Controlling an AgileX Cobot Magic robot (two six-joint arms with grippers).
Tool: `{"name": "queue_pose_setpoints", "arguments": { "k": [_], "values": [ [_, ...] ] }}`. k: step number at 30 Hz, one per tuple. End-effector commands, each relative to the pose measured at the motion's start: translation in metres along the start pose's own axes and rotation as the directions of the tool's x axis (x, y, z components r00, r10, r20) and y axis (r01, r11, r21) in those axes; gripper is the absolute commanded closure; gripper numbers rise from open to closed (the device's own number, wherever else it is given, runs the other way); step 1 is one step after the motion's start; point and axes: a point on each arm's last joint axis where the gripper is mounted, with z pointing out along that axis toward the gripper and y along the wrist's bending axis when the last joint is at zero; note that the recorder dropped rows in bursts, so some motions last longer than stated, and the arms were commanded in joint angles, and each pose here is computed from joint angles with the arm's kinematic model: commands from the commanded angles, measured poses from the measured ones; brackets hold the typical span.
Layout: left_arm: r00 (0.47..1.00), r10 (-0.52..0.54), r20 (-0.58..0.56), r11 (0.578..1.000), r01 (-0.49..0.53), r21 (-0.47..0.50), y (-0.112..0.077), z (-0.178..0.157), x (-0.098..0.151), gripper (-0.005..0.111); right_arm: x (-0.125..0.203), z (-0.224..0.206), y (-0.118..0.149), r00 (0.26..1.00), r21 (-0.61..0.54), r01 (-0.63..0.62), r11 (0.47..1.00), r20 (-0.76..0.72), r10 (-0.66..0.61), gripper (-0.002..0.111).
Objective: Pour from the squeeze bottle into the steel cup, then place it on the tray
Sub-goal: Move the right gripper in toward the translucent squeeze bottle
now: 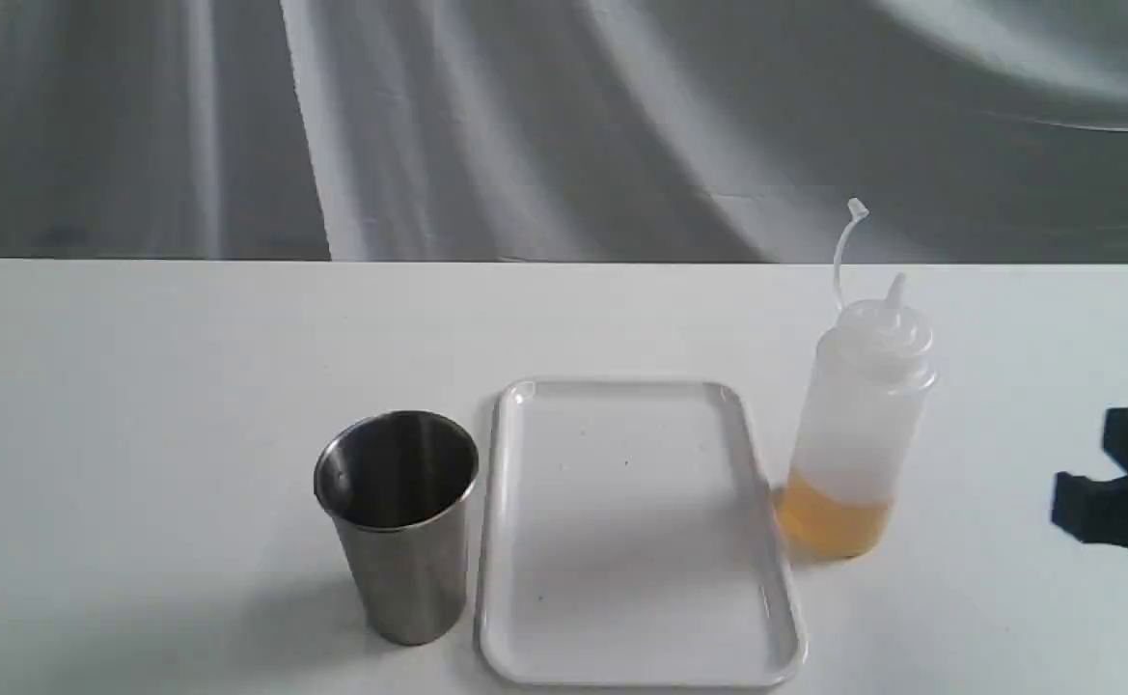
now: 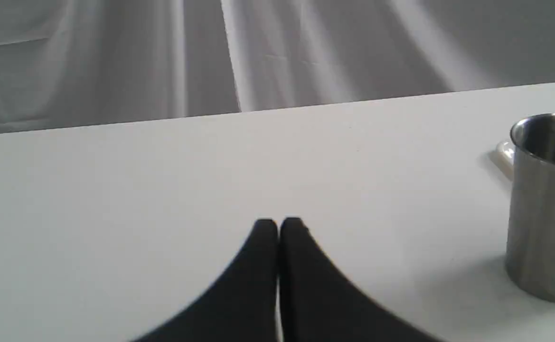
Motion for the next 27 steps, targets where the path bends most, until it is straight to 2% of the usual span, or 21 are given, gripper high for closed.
{"name": "queue_pose_setpoints", "arguments": {
  "k": [1, 8, 19, 23, 25, 27],
  "values": [
    [1.000, -0.002, 0.005, 1.000, 0.002, -0.001, 0.000, 0.000, 0.001, 0.107, 0.010, 0.020, 0.012, 0.997, -0.048, 0.077, 0.996, -0.010, -0.077, 0.108],
    [1.000, -0.006, 0.005, 1.000, 0.006, -0.001, 0.000, 0.000, 0.001, 0.107, 0.031, 0.053, 0.028, 0.982, -0.116, 0.178, 0.977, -0.037, -0.184, 0.108],
    [1.000, -0.002, 0.005, 1.000, 0.002, -0.001, 0.000, 0.000, 0.001, 0.107, 0.038, 0.059, 0.036, 0.978, -0.144, 0.192, 0.971, -0.049, -0.201, 0.106],
    [1.000, -0.002, 0.005, 1.000, 0.002, -0.001, 0.000, 0.000, 0.001, 0.107, 0.041, 0.059, 0.036, 0.981, -0.145, 0.163, 0.976, -0.079, -0.176, 0.090],
    [1.000, -0.002, 0.005, 1.000, 0.002, -0.001, 0.000, 0.000, 0.001, 0.107, 0.041, 0.059, 0.036, 0.981, -0.145, 0.163, 0.976, -0.082, -0.176, 0.075],
    [1.000, -0.002, 0.005, 1.000, 0.002, -0.001, 0.000, 0.000, 0.001, 0.107, 0.041, 0.059, 0.036, 0.981, -0.145, 0.163, 0.976, -0.082, -0.176, 0.055]
  ]
}}
